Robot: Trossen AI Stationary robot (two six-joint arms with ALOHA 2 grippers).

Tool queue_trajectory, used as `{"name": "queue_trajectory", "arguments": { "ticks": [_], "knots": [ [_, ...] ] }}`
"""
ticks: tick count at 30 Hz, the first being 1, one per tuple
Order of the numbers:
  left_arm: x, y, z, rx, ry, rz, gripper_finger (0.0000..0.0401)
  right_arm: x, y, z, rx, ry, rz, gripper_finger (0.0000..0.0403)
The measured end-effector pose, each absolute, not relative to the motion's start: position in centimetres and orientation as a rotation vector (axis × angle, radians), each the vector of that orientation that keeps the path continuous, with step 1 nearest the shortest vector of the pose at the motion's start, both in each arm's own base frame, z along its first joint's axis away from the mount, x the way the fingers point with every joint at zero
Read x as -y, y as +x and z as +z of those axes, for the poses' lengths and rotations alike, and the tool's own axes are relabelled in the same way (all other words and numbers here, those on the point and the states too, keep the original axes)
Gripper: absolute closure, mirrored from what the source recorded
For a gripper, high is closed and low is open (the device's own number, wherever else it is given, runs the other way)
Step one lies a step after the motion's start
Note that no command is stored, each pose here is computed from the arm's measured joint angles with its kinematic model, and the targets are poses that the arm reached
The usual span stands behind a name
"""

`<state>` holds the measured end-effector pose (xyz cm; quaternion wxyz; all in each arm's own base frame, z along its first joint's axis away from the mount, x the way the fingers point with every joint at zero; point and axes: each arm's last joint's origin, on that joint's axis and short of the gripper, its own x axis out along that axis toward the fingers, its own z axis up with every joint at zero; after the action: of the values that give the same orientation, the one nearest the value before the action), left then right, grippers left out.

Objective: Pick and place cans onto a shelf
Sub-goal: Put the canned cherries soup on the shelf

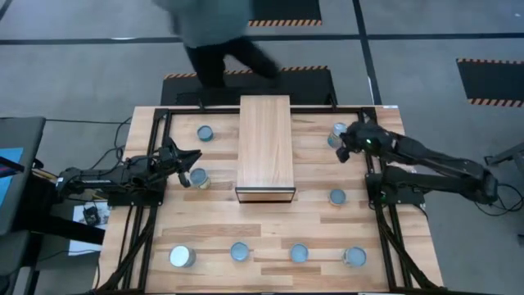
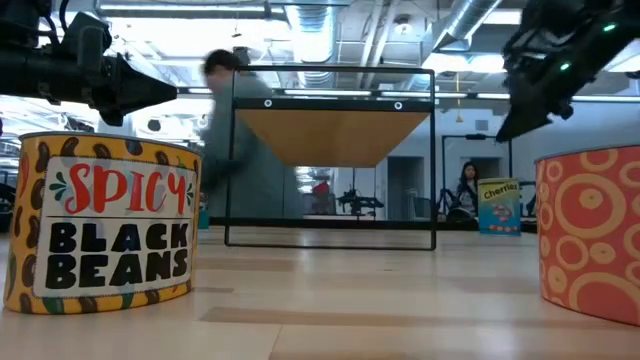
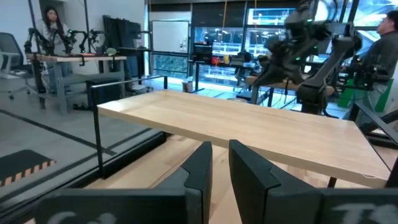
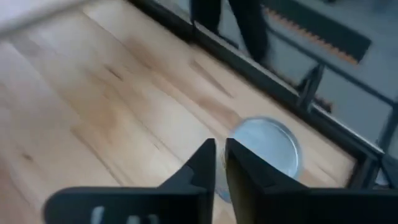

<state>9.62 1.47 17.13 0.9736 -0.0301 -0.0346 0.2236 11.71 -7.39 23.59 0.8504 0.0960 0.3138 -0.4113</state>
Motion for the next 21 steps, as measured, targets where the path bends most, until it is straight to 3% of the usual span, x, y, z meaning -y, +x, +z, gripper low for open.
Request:
{"name": "queue_trajectory", "arguments": {
  "ticks": [11,15,21],
  "knots": [
    [-1.5,9.6,17.1,0.075,-0.082,0.451,0.0358,13.3,14.9,22.7,-0.980,0.260,-0.863,0.0226],
    [-1.5,9.6,17.1,0.075,-0.081,0.451,0.0358,14.7,15.8,22.1,-1.040,0.293,-0.852,0.0220],
    [-1.5,9.6,17.1,0.071,-0.064,0.452,0.0358,16.3,16.6,21.3,-1.128,0.327,-0.863,0.0244]
  ]
}}
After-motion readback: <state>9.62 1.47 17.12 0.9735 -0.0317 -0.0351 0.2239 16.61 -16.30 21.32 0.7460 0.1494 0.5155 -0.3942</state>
